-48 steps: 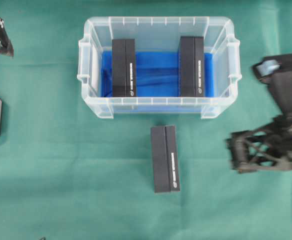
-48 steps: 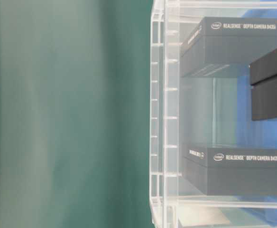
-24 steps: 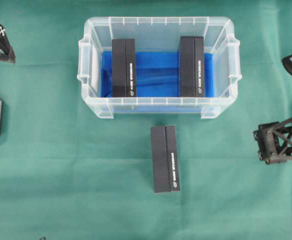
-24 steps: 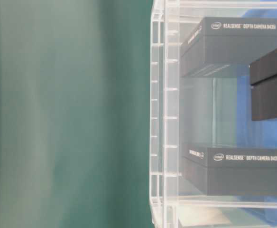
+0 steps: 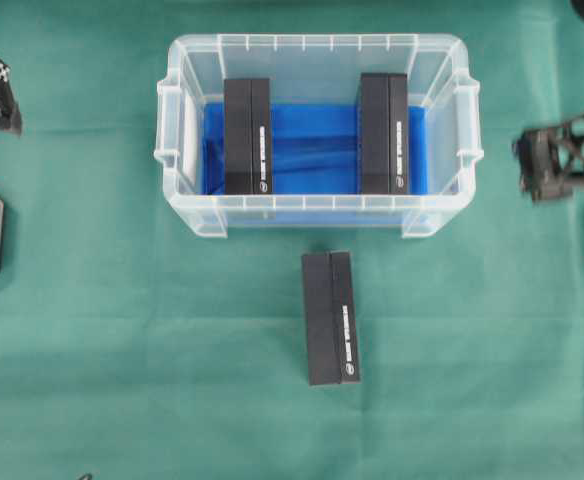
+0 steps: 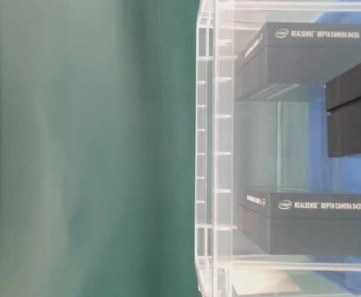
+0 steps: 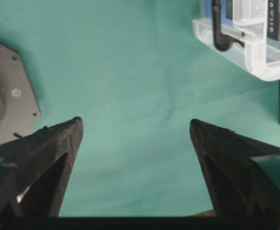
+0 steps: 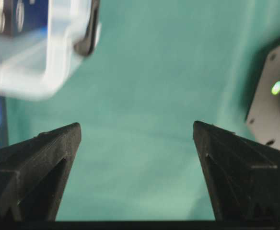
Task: Take out the box from the case.
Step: 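Withdraw the right gripper to the right side, then move the left gripper over the left black box in the bin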
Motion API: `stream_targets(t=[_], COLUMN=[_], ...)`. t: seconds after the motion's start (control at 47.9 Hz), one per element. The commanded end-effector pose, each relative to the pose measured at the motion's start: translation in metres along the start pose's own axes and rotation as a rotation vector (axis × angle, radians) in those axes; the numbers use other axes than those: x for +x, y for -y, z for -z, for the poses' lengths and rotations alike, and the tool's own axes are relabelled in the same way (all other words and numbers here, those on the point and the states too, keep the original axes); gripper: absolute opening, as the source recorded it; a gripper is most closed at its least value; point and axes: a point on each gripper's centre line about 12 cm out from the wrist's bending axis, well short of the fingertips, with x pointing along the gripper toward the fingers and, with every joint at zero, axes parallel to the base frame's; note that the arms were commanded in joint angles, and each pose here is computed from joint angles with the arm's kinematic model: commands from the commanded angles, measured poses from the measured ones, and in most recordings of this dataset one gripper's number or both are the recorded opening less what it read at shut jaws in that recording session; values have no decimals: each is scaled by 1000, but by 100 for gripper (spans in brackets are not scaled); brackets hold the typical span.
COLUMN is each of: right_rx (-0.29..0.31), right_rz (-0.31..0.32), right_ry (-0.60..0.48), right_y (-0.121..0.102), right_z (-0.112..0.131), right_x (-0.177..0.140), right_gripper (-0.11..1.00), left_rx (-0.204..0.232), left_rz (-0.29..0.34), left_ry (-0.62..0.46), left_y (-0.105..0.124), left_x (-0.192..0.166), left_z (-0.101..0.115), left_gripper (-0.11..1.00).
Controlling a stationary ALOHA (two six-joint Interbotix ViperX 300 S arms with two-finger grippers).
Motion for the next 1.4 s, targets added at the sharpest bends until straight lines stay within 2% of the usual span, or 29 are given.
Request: stream_targets(t=[0.0,0.146,0.272,0.773,0.857,1.149,1.379], right_rx=[14,17,20,26,27,21,7], right_rz=[-9,10,-6,-11,-9,-8,-3], right_ry=[15,28,37,27,26,29,39], right_y=[2,7,7,6,5,6,7], right_z=[-18,-38,-49,-51,-51,-52,-53], right_x=[-2,3,4,6,7,7,8], right_gripper=[92,92,92,92,92,92,92], left_rx=[1,1,1,-6,-9,-65,-53], left_rz=[12,10,10,-2,-13,-45,-45], left_ry=[4,3,3,0,-5,-23,-27], left_y=[2,3,3,7,14,50,87], left_x=[-3,-3,-3,0,2,13,19], left_z=[0,-1,-1,-3,-5,-14,-18], left_gripper=[93,93,93,93,93,91,90])
